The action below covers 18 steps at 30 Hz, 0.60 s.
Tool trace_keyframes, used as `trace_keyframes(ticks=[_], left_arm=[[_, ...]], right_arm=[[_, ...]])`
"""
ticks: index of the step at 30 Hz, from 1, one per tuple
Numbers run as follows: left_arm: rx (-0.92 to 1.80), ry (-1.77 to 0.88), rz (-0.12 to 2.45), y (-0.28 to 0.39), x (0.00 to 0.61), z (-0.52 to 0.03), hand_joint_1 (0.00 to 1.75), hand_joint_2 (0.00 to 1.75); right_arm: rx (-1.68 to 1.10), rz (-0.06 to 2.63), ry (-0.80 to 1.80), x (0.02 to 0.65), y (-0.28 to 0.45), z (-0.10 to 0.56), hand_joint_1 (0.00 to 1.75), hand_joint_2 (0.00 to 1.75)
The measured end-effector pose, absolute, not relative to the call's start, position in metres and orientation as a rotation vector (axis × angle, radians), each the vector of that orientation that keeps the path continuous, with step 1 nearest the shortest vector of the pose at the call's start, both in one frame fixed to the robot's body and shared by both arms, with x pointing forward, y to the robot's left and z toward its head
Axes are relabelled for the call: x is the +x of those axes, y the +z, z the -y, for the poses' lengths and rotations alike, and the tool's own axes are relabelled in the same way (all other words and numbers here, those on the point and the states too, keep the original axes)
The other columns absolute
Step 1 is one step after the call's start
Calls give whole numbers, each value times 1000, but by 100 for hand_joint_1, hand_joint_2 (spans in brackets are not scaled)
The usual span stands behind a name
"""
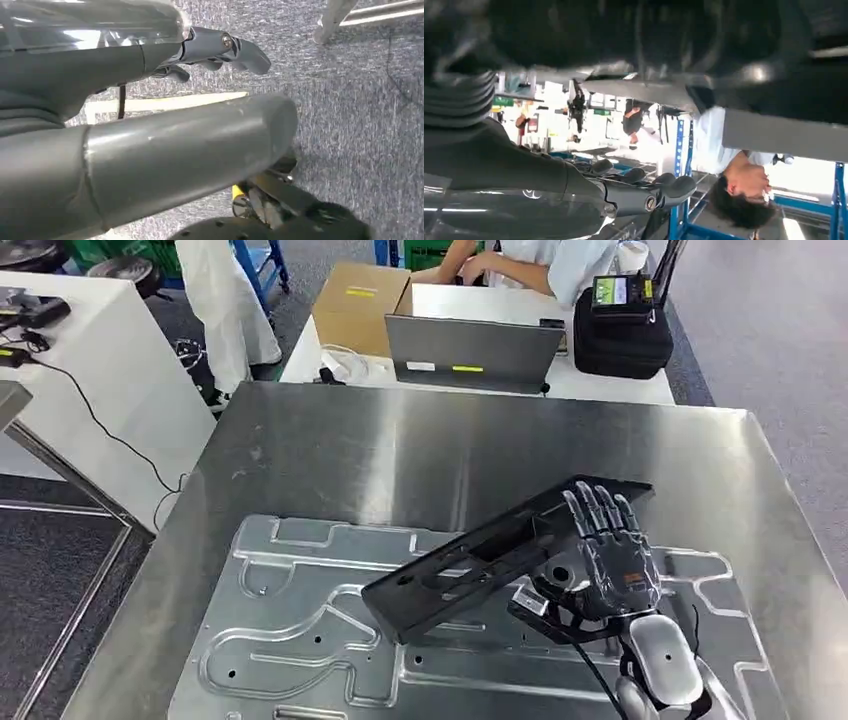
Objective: Take the parts from the cabinet and place them on the table.
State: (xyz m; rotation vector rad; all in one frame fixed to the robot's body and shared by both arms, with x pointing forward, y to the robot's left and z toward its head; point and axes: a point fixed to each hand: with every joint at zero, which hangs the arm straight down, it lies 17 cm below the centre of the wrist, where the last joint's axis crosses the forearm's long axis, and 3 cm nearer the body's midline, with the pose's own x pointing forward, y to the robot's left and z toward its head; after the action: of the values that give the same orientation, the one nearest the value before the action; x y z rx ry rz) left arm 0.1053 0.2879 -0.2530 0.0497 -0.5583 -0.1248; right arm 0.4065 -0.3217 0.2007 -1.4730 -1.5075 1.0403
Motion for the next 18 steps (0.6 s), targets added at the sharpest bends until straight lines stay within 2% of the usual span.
trace_keyframes(ticks=[18], left_arm=[[9,-96,562,-251,107,-282,0,0]], right_arm=[[-1459,1498,1039,408,196,324,0,0]])
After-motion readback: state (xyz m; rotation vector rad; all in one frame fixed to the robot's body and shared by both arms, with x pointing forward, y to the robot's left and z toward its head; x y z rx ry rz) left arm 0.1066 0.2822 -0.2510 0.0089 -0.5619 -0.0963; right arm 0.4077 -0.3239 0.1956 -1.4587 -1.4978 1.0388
